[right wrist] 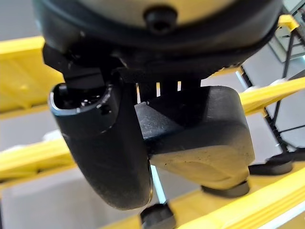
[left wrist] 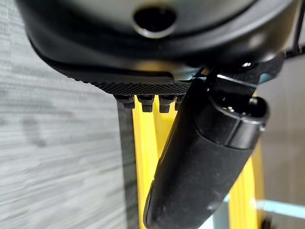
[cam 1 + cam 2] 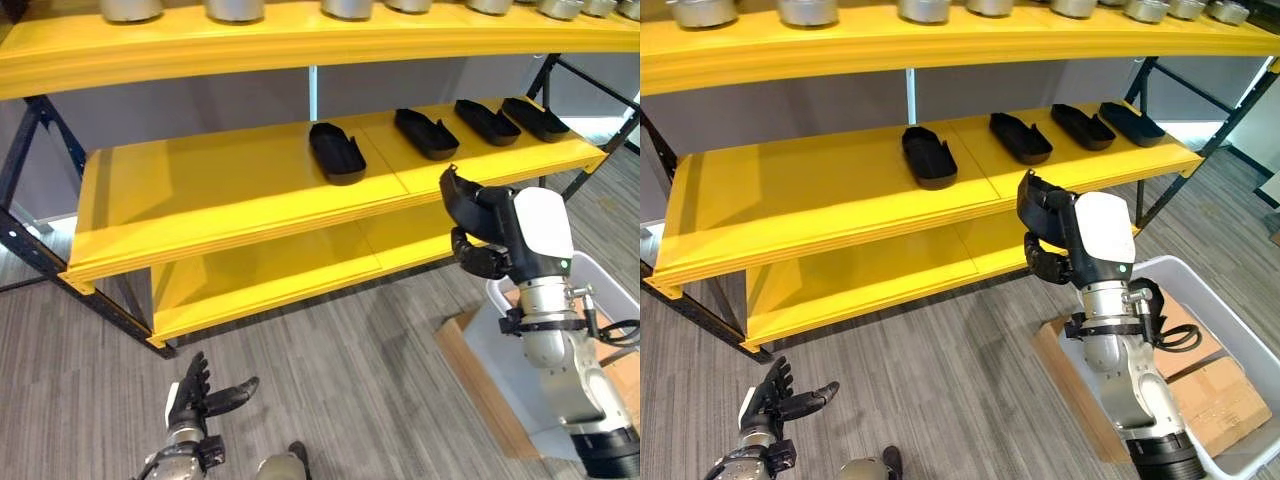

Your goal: Move parts from the plastic box to the shelf.

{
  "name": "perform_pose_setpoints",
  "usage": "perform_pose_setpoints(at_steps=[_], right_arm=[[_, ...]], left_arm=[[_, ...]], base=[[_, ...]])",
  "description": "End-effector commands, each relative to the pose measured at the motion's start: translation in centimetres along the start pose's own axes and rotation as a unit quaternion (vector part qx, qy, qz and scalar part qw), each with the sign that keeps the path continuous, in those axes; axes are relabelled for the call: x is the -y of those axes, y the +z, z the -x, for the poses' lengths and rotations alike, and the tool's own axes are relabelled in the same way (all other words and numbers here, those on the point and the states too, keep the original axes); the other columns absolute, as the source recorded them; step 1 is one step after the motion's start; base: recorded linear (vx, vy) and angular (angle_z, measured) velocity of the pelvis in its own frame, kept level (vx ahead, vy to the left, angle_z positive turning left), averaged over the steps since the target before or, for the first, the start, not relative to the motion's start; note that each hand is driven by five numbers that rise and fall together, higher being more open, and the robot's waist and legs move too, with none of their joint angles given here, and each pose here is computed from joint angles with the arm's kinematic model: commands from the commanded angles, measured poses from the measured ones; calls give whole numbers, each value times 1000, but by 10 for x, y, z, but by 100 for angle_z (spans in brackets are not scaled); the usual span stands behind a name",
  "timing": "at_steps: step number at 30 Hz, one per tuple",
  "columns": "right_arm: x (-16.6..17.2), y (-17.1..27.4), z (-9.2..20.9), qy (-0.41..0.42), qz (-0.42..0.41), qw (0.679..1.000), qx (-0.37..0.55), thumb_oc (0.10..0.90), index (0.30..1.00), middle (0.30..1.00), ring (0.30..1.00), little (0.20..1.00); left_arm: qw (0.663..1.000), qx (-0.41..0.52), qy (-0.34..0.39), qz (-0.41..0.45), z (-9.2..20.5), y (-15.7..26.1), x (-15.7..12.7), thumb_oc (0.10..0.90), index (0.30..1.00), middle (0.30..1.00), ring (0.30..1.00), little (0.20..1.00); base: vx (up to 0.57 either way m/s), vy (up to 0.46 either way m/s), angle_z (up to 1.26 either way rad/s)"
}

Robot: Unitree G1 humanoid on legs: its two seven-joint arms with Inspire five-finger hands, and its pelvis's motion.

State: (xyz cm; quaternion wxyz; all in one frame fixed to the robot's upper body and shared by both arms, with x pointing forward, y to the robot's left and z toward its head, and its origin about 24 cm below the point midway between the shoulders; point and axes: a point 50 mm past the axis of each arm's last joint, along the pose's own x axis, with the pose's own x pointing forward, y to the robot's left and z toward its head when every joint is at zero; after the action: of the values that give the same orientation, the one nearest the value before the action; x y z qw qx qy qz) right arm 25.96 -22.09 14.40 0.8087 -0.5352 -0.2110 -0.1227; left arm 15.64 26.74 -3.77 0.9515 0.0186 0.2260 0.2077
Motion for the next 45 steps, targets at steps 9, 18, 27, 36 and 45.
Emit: perform_pose_setpoints(at_steps=[9,18,27,36,45], right_arm=[[89,28,-32,-193,62,970,131,400,300,300,300,300],[106,35,-28,-223,99,956,162,400,300,300,300,300],[124,44,-26,-250,123,939,202,400,300,300,300,300],[129,56,-36,-251,126,929,239,400,300,300,300,300],[122,58,-40,-232,129,933,242,400,300,300,300,300]], left_arm=[[987,149,-37,-38,-11,64,18,900,1000,1000,1000,1000],[989,140,-53,-15,-5,57,28,900,1000,1000,1000,1000],[989,135,-59,-4,-3,56,35,900,1000,1000,1000,1000],[988,137,-68,9,-3,57,38,900,1000,1000,1000,1000],[988,140,-63,-7,-4,58,34,900,1000,1000,1000,1000]], base=[[118,-1,61],[204,-196,56],[96,-146,17],[4,-84,3],[83,67,23]])
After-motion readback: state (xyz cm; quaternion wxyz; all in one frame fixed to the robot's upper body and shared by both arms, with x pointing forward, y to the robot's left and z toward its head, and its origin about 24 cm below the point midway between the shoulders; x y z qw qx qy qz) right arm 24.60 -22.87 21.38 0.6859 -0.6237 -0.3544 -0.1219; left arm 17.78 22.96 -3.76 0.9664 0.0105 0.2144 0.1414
